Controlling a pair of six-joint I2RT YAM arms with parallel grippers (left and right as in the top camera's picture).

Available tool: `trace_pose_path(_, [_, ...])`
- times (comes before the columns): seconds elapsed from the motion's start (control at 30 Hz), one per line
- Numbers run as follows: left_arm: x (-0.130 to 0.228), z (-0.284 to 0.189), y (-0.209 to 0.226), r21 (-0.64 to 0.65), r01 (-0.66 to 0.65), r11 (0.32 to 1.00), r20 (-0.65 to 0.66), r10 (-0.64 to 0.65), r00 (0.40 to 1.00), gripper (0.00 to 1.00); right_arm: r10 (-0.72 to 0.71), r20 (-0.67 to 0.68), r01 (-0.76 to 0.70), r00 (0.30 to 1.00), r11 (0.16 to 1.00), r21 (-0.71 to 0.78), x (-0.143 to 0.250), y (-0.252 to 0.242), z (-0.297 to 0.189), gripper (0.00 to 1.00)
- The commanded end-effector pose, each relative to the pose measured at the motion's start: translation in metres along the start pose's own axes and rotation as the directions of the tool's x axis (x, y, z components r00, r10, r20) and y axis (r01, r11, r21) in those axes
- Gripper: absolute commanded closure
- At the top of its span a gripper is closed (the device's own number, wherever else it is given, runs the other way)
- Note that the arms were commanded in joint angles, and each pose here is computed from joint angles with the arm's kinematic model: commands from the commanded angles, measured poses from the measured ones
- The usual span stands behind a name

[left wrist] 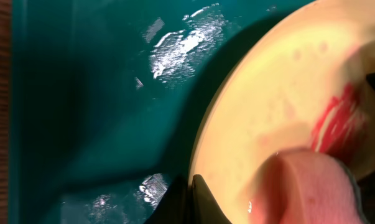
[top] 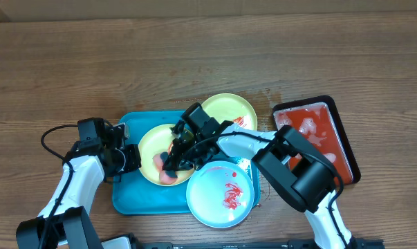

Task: Clean dirty plates on tray and stack at the side
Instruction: 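Carry the sponge with the right gripper onto the left yellow plate, then scrub the yellow plate with the sponge while the left gripper holds it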

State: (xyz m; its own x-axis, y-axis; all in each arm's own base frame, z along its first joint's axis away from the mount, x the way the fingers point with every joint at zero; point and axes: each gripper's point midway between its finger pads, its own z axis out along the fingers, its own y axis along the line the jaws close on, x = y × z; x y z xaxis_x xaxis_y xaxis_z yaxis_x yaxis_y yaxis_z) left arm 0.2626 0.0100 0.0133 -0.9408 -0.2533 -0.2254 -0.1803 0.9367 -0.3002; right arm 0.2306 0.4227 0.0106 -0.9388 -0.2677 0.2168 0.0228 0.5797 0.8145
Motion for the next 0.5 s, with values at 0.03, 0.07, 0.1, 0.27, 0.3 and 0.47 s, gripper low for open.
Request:
trace_pose_path(0.03, [0.0,0.001,0.002,-0.005,0.015,1.0,0.002,-0.015,1.0,0.96,0.073,0.12,-0.088,0.99,0.988,0.124,-0.028,-0.048,-0.022,0.96])
trace_pose_path(0.07, [0.0,0.001,0.002,-0.005,0.015,1.0,0.003,-0.015,1.0,0.95,0.06,0.135,-0.082,0.989,0.984,0.159,-0.031,-0.053,-0.026,0.96])
trace_pose_path(0.1, [0.0,0.001,0.002,-0.007,0.014,1.0,0.003,-0.014,1.0,0.95,0.046,0.149,-0.076,0.988,0.977,0.201,-0.034,-0.058,-0.029,0.96])
trace_pose_path(0.27, [-0.001,0.001,0.006,-0.03,0.015,0.999,0.004,-0.015,1.0,0.95,-0.093,0.173,0.012,0.981,0.908,0.419,-0.045,-0.067,-0.043,0.96])
trace_pose_path(0.3, [-0.001,0.001,0.006,-0.03,0.015,0.999,0.004,-0.015,1.0,0.96,-0.126,0.17,0.036,0.977,0.89,0.454,-0.046,-0.066,-0.045,0.96])
trace_pose_path(0.47, [0.0,0.001,0.006,-0.03,0.015,0.999,0.003,-0.015,1.0,0.95,-0.283,0.129,0.158,0.95,0.797,0.584,-0.048,-0.051,-0.043,0.96])
